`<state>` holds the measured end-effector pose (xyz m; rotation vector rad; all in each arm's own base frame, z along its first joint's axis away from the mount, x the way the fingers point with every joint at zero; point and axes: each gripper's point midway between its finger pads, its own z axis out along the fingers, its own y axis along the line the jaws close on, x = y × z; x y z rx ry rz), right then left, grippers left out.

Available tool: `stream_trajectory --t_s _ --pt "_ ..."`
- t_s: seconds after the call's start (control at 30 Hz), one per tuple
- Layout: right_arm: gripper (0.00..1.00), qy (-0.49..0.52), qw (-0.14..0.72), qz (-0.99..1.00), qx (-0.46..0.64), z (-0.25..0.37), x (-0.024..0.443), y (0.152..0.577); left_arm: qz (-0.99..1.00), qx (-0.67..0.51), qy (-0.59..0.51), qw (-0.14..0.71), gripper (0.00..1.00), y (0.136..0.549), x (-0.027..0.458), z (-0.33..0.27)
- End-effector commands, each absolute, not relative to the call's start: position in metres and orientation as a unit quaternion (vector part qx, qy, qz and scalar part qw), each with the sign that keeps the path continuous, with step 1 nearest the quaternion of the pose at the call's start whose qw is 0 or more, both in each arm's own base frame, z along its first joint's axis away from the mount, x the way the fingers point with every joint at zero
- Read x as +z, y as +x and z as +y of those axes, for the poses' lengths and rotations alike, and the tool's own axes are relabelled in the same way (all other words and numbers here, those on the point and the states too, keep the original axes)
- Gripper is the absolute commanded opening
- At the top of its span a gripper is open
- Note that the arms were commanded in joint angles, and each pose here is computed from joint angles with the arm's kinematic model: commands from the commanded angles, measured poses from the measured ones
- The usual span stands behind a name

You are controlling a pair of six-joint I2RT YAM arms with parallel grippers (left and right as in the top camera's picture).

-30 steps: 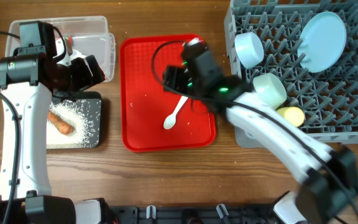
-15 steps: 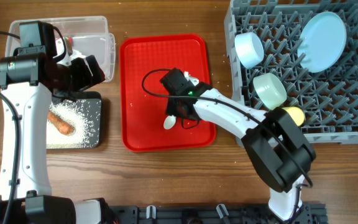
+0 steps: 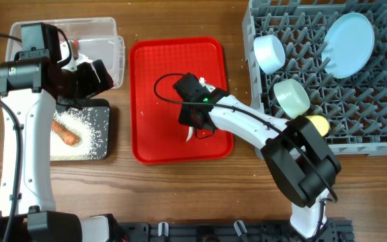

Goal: Sort waste into correct bins and load items into the dishwasher rack
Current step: 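Carry the spoon into the rack and release it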

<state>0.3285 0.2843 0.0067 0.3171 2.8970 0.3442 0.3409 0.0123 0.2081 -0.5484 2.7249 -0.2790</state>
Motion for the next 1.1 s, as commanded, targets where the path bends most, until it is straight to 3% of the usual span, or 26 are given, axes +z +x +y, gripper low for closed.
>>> stream_trajectory --t_s 0.0,0.3,0.43,0.53,0.67,0.9,1.07 --pt "0.04 0.064 0.102 0.986 0.116 0.277 0.007 0.334 0.962 -0.101 -0.182 0.174 1.0 0.343 0.209 0.01" --pt "0.04 -0.117 0.245 0.944 0.19 0.25 0.151 0.363 0.962 -0.101 -0.182 0.174 1.0 0.343 0.209 0.01" --pt "0.04 -0.19 0.353 0.901 0.166 0.213 0.234 0.357 0.962 -0.101 -0.182 0.174 1.0 0.343 0.209 0.01" --pt "0.04 -0.183 0.396 0.891 0.125 0.179 0.266 0.353 0.962 -0.101 -0.182 0.174 1.0 0.343 0.209 0.01" --pt "0.05 -0.197 0.427 0.882 0.031 0.123 0.291 0.341 0.962 -0.101 -0.182 0.174 1.0 0.343 0.209 0.01" --pt "0.04 -0.209 0.394 0.887 -0.118 0.042 0.289 0.335 0.962 -0.101 -0.182 0.174 1.0 0.343 0.209 0.01" --pt "0.04 -0.165 0.373 0.9 -0.154 -0.007 0.282 0.343 0.962 -0.101 -0.182 0.174 1.0 0.343 0.209 0.01"
